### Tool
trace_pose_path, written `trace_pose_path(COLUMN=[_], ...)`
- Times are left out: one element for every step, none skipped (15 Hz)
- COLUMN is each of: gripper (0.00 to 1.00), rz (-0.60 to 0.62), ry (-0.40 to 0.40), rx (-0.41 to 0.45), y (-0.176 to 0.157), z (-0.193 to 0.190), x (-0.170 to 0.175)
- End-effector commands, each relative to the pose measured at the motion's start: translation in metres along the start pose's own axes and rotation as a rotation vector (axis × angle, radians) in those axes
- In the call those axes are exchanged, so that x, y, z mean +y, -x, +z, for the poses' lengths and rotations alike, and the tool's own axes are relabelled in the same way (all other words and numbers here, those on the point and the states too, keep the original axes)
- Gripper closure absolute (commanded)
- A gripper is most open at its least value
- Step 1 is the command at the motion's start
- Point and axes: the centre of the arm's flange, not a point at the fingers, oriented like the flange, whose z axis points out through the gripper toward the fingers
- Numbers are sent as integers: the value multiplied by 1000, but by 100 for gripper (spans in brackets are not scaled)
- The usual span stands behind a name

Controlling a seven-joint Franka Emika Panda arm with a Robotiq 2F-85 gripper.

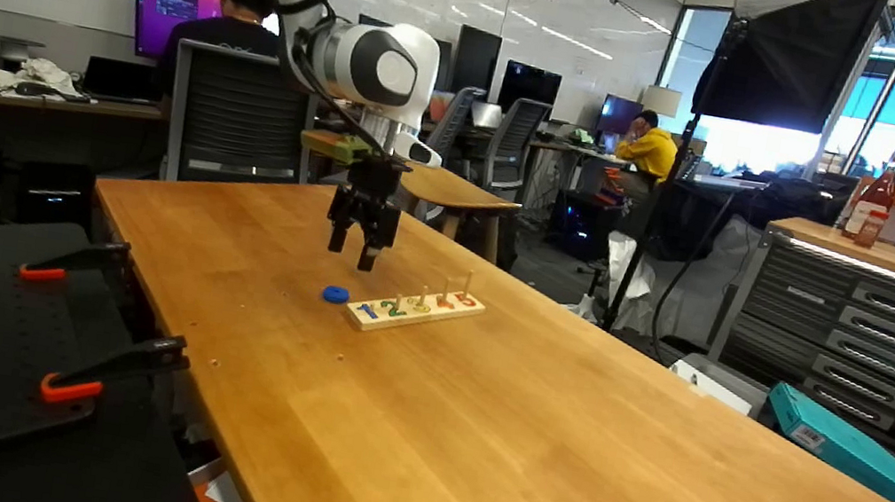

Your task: Remove the blue ring from the wooden platform

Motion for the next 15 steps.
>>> trace_pose_path(gripper=[0,0,0,0,0,0,0,0,0,0,0,0,0,0,0], rz=[-62,-76,-89,-96,-97,-94,-92,-91,-93,-87,-74,-75,-70,-67,-66], ry=[-34,-44,-48,-52,-61,-63,-62,-61,-51,-41,-30,-29,-26,-24,-24], rx=[68,80,97,108,110,112,118,113,117,107,90,102,99,102,105], y=[22,28,35,43,53,64,75,87,99,109,120,92,103,110,114], z=[-91,-112,-134,-156,-176,-196,-216,-234,-252,-264,-275,-249,-262,-270,-273], x=[-8,-9,-9,-7,-4,1,7,12,17,23,29,14,19,22,23])
